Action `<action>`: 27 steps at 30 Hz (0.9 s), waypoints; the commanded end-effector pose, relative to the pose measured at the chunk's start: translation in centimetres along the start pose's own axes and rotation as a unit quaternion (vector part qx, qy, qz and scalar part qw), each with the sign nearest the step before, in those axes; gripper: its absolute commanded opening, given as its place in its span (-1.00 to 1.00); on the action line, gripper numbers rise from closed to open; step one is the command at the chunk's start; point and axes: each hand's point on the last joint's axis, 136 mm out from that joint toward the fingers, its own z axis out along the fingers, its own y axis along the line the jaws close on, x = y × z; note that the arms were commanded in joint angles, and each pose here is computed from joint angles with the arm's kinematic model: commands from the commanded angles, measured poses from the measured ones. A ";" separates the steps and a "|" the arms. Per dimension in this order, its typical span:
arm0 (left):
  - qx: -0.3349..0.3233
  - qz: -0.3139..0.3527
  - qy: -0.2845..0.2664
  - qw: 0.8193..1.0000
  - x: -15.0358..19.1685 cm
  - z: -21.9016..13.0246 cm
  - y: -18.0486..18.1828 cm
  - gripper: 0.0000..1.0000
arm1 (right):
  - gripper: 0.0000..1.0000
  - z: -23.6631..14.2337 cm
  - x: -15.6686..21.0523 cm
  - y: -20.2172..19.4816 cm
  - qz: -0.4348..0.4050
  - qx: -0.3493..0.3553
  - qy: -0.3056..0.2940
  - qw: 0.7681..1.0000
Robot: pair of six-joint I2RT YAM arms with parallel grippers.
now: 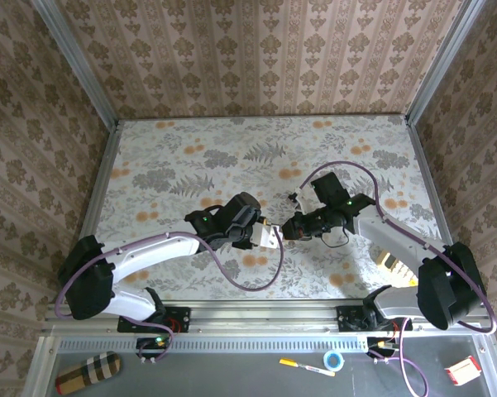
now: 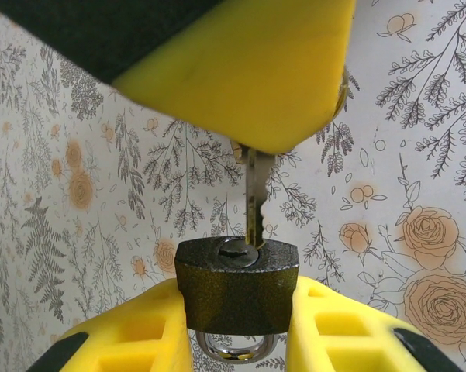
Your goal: Unlock with the key
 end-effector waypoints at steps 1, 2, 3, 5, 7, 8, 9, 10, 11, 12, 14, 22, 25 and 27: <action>-0.016 -0.011 -0.009 1.000 -0.6 -0.7 1.1 -0.77 | -1.00 -0.3 0.3 -0.2 -0.004 0.009 0.002 1.000; -0.014 -0.010 -0.010 1.000 -0.7 -0.7 1.0 -0.77 | -1.00 -0.3 0.2 -0.2 -0.005 0.007 0.000 1.000; -0.013 -0.009 -0.010 1.000 -0.7 -0.7 1.0 -0.77 | -1.00 -0.3 0.2 -0.1 -0.006 0.004 -0.002 1.000; -0.011 -0.007 -0.010 1.000 -0.8 -0.7 0.8 -0.77 | -1.00 -0.3 -0.1 0.1 -0.007 0.003 -0.005 1.000; -0.007 -0.005 -0.007 1.000 -0.7 -0.5 0.6 -0.76 | -1.00 -0.4 -0.3 0.2 -0.008 0.002 -0.006 1.000; -0.005 -0.004 -0.006 1.000 -0.8 -0.5 0.5 -0.76 | -1.00 -0.4 -0.3 0.2 -0.008 0.002 -0.007 1.000; -0.002 -0.003 -0.005 1.000 -0.8 -0.4 0.4 -0.77 | -1.00 -0.3 -0.4 0.2 -0.007 0.003 -0.006 1.000; 0.001 0.000 -0.004 1.000 -0.8 -0.4 0.2 -0.76 | -1.00 -0.3 -0.4 0.1 -0.008 0.003 -0.006 1.000; 0.005 0.003 -0.003 1.000 -0.9 -0.3 0.0 -0.77 | -1.00 -0.2 -0.4 0.1 -0.008 0.004 -0.005 1.000; 0.005 0.004 -0.002 1.000 -1.0 -0.2 -0.1 -0.76 | -1.00 -0.2 -0.4 -0.1 -0.006 0.005 -0.004 1.000; 0.006 0.004 -0.001 1.000 -1.0 -0.2 -0.1 -0.76 | -1.00 -0.1 -0.3 -0.3 -0.004 0.008 -0.003 1.000; 0.007 0.003 -0.003 1.000 -1.3 -0.2 -0.1 -0.76 | -1.00 0.4 -0.3 -0.9 0.001 0.013 0.004 1.000; 0.009 0.004 -0.004 1.000 -1.3 -0.3 -0.3 -0.76 | -1.00 0.4 -0.4 -0.8 -0.001 0.012 0.001 1.000; 0.011 0.004 -0.003 1.000 -1.3 -0.2 -0.4 -0.76 | -1.00 0.3 -0.6 -0.6 -0.003 0.008 -0.003 1.000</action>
